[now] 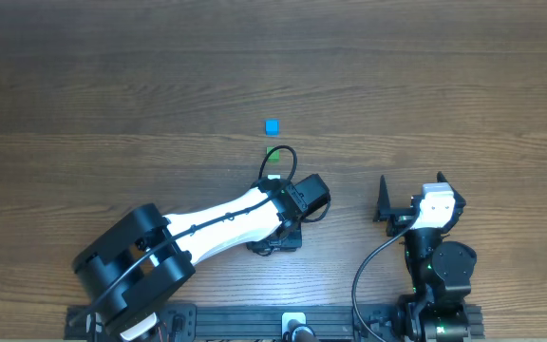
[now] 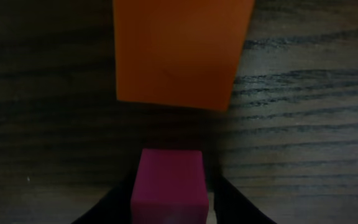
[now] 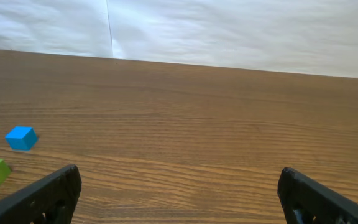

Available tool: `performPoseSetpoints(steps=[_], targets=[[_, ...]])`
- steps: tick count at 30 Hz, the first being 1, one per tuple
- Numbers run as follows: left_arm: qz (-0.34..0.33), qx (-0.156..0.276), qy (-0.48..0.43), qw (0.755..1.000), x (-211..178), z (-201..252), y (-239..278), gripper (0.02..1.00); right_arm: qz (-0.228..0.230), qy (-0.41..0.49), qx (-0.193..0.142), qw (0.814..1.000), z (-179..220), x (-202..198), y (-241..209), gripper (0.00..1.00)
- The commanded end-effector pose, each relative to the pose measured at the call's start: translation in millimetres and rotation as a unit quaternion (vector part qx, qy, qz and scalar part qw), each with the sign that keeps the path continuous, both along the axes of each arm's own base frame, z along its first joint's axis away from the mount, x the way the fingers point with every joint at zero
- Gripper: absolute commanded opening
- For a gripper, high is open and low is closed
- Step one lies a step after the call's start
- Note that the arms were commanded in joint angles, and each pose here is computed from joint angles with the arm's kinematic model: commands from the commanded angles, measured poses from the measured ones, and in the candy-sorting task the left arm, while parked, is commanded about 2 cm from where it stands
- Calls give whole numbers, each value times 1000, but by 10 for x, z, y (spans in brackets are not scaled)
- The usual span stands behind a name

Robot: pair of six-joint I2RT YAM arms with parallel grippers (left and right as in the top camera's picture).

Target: Stack Cubes

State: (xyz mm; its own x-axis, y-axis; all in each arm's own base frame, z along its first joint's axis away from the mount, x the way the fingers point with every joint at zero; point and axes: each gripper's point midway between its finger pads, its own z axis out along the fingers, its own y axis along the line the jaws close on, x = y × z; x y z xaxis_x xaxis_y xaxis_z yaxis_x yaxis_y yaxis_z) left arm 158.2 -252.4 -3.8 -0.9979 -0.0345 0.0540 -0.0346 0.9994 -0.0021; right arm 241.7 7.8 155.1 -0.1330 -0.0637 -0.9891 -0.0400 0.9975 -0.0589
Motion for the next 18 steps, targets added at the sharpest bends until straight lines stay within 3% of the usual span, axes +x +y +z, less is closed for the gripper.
performPoseSetpoints(steps=[1,18], targets=[[7,19,1,1000,-5,-80,77,384,0,-1,2,1000,-14,-1,-4,991],[12,20,-1,1000,23,-80,98,364,0,-1,2,1000,-14,-1,-4,993]])
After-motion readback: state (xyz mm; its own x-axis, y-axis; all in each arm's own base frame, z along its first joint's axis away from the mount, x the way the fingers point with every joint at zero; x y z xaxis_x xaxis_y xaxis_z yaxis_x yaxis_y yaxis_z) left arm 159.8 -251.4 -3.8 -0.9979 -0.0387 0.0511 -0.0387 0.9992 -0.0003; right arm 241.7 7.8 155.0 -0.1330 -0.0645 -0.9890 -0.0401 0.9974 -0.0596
